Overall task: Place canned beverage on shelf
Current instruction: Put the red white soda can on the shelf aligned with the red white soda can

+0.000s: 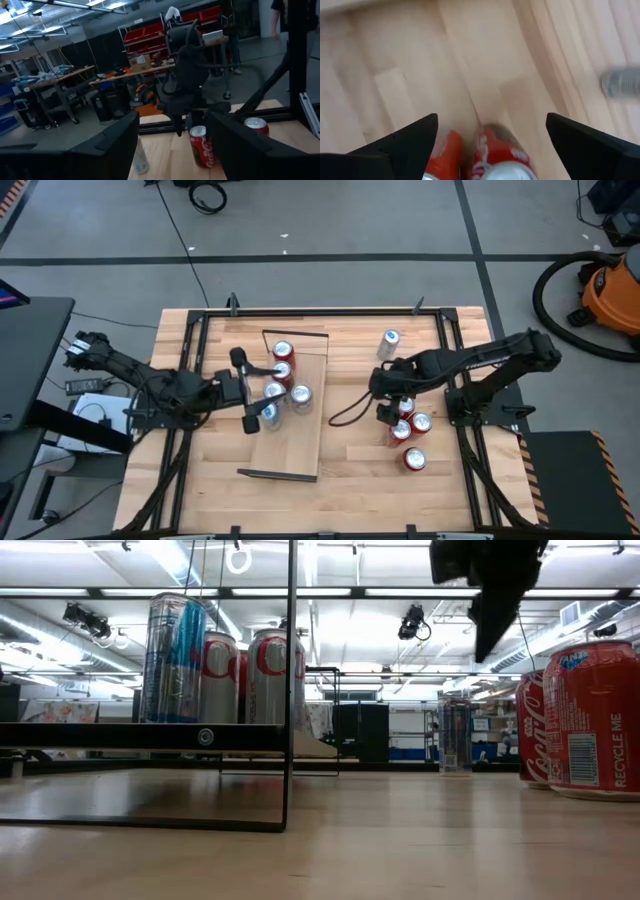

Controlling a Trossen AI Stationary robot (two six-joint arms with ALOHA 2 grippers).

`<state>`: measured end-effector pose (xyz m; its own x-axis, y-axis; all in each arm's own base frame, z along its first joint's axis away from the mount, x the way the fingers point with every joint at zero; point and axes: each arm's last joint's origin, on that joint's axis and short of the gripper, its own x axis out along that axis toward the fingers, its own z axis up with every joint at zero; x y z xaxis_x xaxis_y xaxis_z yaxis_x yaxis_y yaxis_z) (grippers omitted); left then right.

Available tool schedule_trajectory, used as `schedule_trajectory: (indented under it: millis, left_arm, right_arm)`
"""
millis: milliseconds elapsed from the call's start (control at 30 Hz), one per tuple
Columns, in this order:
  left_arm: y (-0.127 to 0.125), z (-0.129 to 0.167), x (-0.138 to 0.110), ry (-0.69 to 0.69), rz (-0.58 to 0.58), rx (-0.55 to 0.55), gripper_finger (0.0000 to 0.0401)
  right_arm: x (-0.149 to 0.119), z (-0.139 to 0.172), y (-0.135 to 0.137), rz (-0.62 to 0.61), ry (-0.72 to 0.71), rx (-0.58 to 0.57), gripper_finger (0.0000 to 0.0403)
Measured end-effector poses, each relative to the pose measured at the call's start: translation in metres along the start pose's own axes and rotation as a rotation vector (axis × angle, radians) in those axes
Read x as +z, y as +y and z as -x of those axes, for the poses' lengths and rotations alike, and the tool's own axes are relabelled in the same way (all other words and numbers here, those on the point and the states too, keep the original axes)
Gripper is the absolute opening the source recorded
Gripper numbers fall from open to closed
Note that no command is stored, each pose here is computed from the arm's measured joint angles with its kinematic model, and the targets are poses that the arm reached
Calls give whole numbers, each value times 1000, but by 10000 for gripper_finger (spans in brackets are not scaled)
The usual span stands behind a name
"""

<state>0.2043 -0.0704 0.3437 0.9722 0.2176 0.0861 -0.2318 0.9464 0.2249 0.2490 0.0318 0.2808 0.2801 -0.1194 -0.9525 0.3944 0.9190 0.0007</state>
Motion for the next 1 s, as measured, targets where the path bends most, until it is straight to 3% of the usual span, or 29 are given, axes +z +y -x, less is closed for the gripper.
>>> schedule_trajectory:
  millis: [300, 467, 800, 1000]
  left_arm:
    - [-1, 0, -1, 14, -7, -2, 249]
    - [-1, 0, -3, 27, -6, -5, 249]
    - [0, 0, -4, 44, -16, 24, 249]
    - [0, 11, -3, 66, -37, -11, 249]
  right_arm:
    - [-16, -10, -4, -134, 91, -110, 393]
    - [-29, -24, -7, -181, 157, -107, 393]
    - [-43, -55, -16, -201, 237, -45, 387]
    - [-42, -57, -21, -156, 243, -38, 348]
